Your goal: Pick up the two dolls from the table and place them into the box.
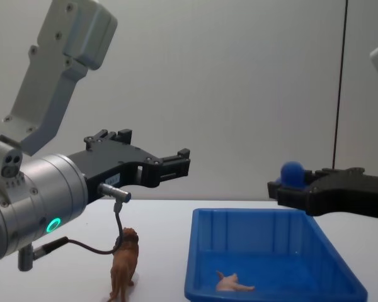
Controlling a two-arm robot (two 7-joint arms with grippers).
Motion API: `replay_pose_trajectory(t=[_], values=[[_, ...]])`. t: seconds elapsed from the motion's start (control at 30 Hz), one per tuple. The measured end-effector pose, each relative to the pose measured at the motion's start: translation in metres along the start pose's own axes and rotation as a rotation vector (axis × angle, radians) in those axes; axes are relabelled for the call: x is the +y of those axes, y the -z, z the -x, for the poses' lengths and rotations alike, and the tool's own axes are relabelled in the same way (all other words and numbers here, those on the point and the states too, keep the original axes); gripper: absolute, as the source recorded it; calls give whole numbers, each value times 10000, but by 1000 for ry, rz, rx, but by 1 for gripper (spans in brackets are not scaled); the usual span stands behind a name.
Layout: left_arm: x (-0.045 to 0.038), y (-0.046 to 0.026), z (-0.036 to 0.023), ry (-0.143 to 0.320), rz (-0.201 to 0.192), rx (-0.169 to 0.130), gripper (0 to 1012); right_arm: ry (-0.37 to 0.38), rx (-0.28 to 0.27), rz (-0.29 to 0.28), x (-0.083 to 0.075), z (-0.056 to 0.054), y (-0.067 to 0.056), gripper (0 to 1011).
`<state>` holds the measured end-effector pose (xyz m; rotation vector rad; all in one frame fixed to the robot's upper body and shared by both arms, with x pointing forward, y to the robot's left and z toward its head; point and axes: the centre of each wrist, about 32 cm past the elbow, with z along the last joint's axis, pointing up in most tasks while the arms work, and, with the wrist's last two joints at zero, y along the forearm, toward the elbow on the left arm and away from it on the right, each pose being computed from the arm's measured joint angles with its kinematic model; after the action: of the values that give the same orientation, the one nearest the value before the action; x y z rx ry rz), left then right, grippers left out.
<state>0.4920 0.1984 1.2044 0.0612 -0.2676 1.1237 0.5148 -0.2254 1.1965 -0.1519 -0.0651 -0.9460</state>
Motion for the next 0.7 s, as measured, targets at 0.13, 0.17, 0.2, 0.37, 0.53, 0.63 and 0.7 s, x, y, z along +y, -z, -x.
replay_pose_trajectory(t=[0.13,0.17,0.2,0.37,0.53,0.63,0.7], values=[[0,0,0,0,0,0,1001,1,-1,-3,1,7,20,709],[0,0,0,0,0,0,1001,1,-1,-4,0,7,23,736],[0,0,0,0,0,0,1001,2,-1,-6,-3,8,26,766],[0,0,0,0,0,0,1001,14,1,-14,-38,-12,47,915],[0,0,0,0,0,0,1001,31,4,-24,-89,-48,54,1004],[0,0,0,0,0,0,1001,43,7,-29,-132,-77,58,1004],[0,0,0,0,0,0,1001,54,10,-31,-172,-104,65,1004]])
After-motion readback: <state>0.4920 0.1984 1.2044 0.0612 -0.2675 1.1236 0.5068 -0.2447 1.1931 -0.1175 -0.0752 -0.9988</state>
